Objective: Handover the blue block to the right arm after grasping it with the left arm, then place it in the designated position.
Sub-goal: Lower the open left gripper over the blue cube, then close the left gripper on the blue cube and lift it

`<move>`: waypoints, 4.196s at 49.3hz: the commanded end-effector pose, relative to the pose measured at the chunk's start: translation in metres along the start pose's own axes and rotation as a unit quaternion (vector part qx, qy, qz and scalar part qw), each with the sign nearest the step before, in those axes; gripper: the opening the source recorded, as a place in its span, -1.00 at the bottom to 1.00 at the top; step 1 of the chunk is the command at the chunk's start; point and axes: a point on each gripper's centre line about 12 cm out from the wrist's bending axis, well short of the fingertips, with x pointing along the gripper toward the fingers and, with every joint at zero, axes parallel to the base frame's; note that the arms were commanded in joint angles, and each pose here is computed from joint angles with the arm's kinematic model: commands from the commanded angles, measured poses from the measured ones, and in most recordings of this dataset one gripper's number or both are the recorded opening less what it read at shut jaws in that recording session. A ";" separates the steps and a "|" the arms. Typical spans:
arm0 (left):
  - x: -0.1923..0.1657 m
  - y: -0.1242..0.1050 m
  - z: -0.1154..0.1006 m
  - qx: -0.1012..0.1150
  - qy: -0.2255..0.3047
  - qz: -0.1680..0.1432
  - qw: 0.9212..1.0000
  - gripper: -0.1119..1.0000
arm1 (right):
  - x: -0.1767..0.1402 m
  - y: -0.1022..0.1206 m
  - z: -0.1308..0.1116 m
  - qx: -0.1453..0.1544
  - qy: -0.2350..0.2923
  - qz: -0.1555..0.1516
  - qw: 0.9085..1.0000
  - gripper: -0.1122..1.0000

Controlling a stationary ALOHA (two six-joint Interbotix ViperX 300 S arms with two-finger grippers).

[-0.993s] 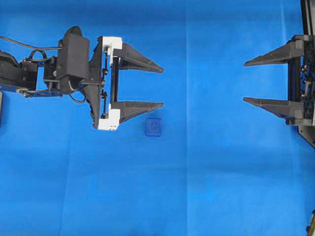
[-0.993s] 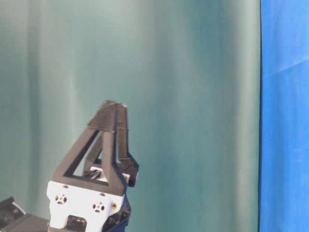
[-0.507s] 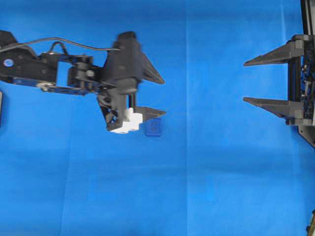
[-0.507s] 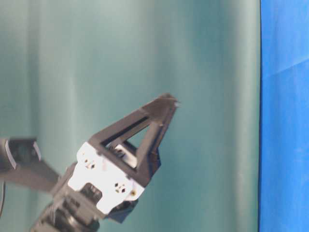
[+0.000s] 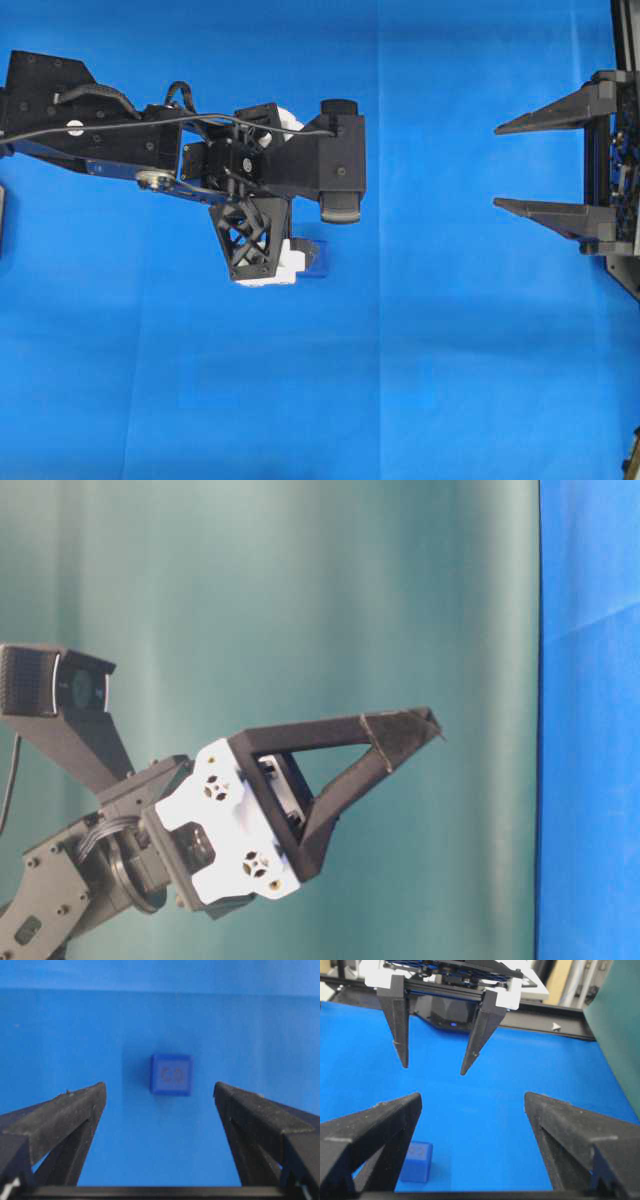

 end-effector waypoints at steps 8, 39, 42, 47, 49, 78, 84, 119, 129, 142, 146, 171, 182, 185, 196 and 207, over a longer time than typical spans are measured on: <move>-0.013 -0.002 0.012 0.003 -0.022 -0.001 1.000 0.83 | 0.003 -0.001 0.010 0.002 -0.009 -0.002 1.000 0.94; -0.013 -0.002 0.012 0.003 -0.022 -0.001 1.000 0.83 | 0.003 -0.001 0.010 0.003 -0.008 -0.002 1.000 0.94; -0.012 -0.002 0.011 0.002 -0.021 -0.001 1.000 0.83 | 0.003 -0.001 0.010 0.002 -0.008 -0.002 1.000 0.94; -0.012 -0.002 0.011 0.003 -0.021 0.000 1.000 0.83 | 0.003 -0.001 0.010 0.002 -0.008 -0.002 1.000 0.94; -0.012 -0.002 0.011 0.003 -0.021 0.000 1.000 0.83 | 0.003 -0.001 0.010 0.002 -0.008 -0.002 1.000 0.94; -0.003 -0.001 0.002 -0.002 -0.020 -0.001 1.000 0.83 | 0.005 -0.001 0.007 0.001 -0.003 -0.002 1.000 0.94; 0.016 -0.001 -0.007 -0.002 -0.018 -0.001 1.000 0.83 | 0.005 -0.001 0.007 0.001 -0.002 -0.002 1.000 0.94; 0.105 -0.006 -0.058 -0.008 -0.013 -0.007 1.000 0.83 | 0.008 -0.004 0.001 0.002 0.009 -0.009 1.000 0.94; 0.129 -0.006 -0.070 -0.009 0.003 -0.006 1.000 0.83 | 0.008 -0.004 0.001 0.002 0.011 -0.011 1.000 0.94; 0.142 -0.006 -0.078 -0.009 0.017 -0.005 1.000 0.83 | 0.008 -0.004 -0.001 0.002 0.014 -0.010 1.000 0.94; 0.142 -0.006 -0.077 -0.008 0.016 -0.005 1.000 0.81 | 0.009 -0.004 -0.001 0.002 0.014 -0.010 1.000 0.94; 0.138 -0.019 -0.068 0.000 0.022 -0.012 1.000 0.07 | 0.010 -0.004 -0.002 0.002 0.016 -0.010 1.000 0.94; 0.137 -0.019 -0.068 0.001 0.023 -0.012 1.000 0.07 | 0.010 -0.004 -0.002 0.002 0.017 -0.011 1.000 0.94; 0.136 -0.020 -0.066 0.001 0.019 -0.013 1.000 0.07 | 0.009 -0.004 -0.001 0.002 0.015 -0.010 1.000 0.94; 0.115 -0.019 -0.057 0.006 0.013 -0.012 1.000 0.07 | 0.010 -0.004 -0.002 0.003 0.017 -0.010 1.000 0.94; 0.066 -0.016 -0.033 0.005 -0.020 -0.011 1.000 0.07 | 0.010 -0.004 -0.002 0.003 0.016 -0.010 1.000 0.94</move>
